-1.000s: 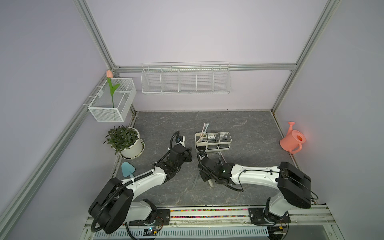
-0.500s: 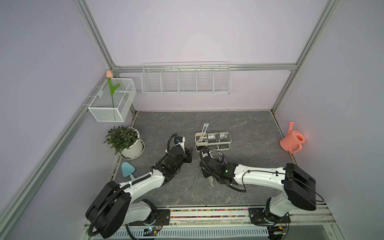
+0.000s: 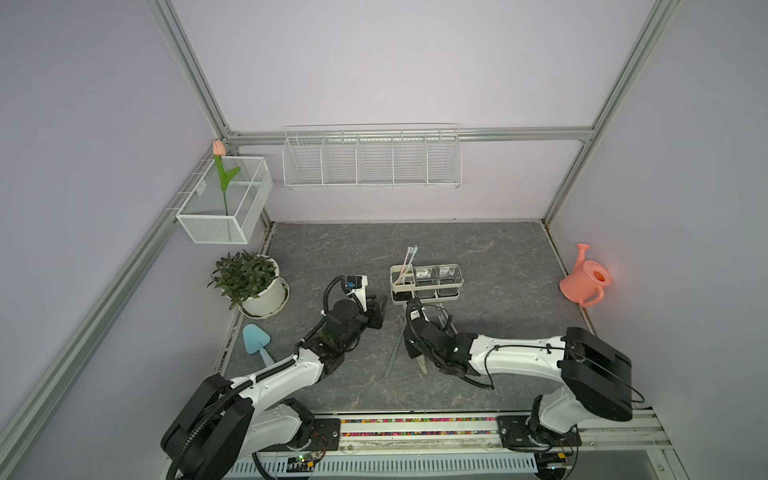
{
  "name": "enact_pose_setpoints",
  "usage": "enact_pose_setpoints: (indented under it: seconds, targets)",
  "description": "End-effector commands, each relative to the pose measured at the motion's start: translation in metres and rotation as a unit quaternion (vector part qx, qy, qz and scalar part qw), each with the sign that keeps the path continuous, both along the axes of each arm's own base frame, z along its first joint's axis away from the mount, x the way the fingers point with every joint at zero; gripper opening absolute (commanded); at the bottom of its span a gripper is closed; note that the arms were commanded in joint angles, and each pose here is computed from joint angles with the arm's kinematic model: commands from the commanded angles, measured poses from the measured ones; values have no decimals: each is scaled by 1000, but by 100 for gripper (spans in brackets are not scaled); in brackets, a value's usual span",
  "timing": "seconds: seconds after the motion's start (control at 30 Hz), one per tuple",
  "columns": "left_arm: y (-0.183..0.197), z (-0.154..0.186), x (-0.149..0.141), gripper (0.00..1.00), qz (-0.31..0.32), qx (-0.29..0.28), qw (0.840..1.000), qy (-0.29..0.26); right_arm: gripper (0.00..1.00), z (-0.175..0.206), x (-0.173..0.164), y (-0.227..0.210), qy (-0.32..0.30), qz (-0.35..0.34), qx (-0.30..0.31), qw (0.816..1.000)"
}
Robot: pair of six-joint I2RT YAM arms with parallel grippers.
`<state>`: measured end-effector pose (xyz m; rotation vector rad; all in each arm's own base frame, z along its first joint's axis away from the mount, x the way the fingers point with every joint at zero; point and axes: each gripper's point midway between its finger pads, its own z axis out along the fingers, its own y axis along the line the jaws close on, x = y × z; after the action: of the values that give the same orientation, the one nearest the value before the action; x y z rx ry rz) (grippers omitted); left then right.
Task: Place the toothbrush into the toothbrush holder
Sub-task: Pick up the toothbrush from the center of the board.
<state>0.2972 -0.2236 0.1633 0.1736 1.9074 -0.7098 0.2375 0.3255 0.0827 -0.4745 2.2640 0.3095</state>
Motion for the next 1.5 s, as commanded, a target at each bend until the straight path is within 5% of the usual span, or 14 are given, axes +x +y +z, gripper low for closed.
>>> enact_pose_setpoints:
  seconds: [0.0,0.37,0.8,1.47]
  targets:
    - [-4,10,-2,42,-12,-14,1000,-18,7,12,3,10,-20,11,33,999]
    - [-29,13,-12,42,-85,-33,996,-25,7,34,-9,13,-63,61,117,989]
    - [-63,17,-33,41,-203,-50,977,-33,7,42,-9,0,-81,56,113,989]
    - [-82,1,-34,36,-249,-45,967,-5,7,51,-8,-5,-101,58,111,987]
